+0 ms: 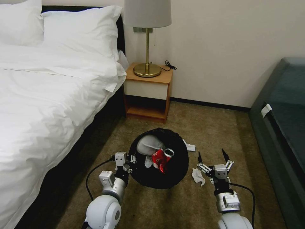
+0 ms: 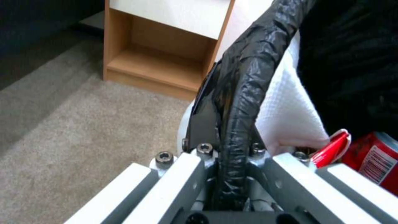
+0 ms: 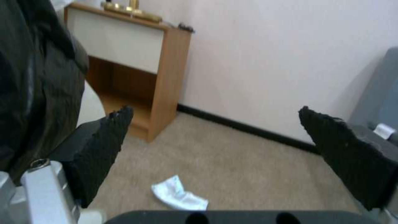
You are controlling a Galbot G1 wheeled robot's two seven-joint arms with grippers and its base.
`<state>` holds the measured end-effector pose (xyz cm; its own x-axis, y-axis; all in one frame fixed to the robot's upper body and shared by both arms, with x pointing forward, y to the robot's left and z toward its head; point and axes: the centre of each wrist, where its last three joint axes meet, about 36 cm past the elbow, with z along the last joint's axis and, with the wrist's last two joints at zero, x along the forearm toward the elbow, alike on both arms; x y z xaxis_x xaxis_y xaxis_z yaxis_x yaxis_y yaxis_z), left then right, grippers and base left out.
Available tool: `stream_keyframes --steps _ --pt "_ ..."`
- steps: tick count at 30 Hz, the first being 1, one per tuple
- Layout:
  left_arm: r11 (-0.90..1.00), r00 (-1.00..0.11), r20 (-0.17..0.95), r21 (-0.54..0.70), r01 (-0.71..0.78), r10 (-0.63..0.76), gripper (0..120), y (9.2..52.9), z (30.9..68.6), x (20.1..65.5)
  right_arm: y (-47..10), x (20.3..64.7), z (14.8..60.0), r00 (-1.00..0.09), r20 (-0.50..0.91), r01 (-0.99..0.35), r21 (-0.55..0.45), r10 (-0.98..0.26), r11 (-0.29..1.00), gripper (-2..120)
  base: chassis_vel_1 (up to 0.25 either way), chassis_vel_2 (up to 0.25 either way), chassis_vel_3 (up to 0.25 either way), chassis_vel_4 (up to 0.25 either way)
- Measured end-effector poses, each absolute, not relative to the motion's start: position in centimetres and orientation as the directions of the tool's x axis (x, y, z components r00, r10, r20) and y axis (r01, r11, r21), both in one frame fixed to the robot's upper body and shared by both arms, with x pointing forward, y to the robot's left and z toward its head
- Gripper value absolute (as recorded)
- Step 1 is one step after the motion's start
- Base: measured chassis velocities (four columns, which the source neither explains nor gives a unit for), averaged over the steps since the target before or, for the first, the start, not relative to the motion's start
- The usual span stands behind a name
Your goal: Pick up the trash bin, then pick up the garbage on the floor and place it into the trash bin.
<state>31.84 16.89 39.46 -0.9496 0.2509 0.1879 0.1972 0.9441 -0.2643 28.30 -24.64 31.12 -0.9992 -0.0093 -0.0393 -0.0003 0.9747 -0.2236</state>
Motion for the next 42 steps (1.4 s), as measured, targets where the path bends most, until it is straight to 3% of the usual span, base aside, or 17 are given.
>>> stream_keyframes --steps 10,22,30,42 --pt "0.94 -0.949 0.168 -0.263 0.219 0.268 0 16.6 39.9 32.3 -25.7 29.9 29.9 -1.0 0.015 -0.024 -0.237 -0.021 0.971 100 0.0 0.0 0.0 0.0" --pt "0.937 -0.949 0.148 -0.262 0.233 0.278 0 16.9 40.3 32.9 -26.7 33.4 25.9 -0.978 0.195 0.03 -0.209 0.072 0.978 100 0.0 0.0 0.0 0.0" --pt "0.935 -0.95 0.141 -0.265 0.234 0.278 0 16.9 40.7 32.6 -27.0 35.0 25.0 -0.935 0.35 0.016 -0.126 0.059 0.992 100 0.0 0.0 0.0 0.0" --pt "0.934 -0.948 0.146 -0.266 0.238 0.283 0 16.9 41.3 32.0 -26.8 37.6 24.3 -0.907 0.419 0.005 -0.065 0.032 0.998 100 0.0 0.0 0.0 0.0"
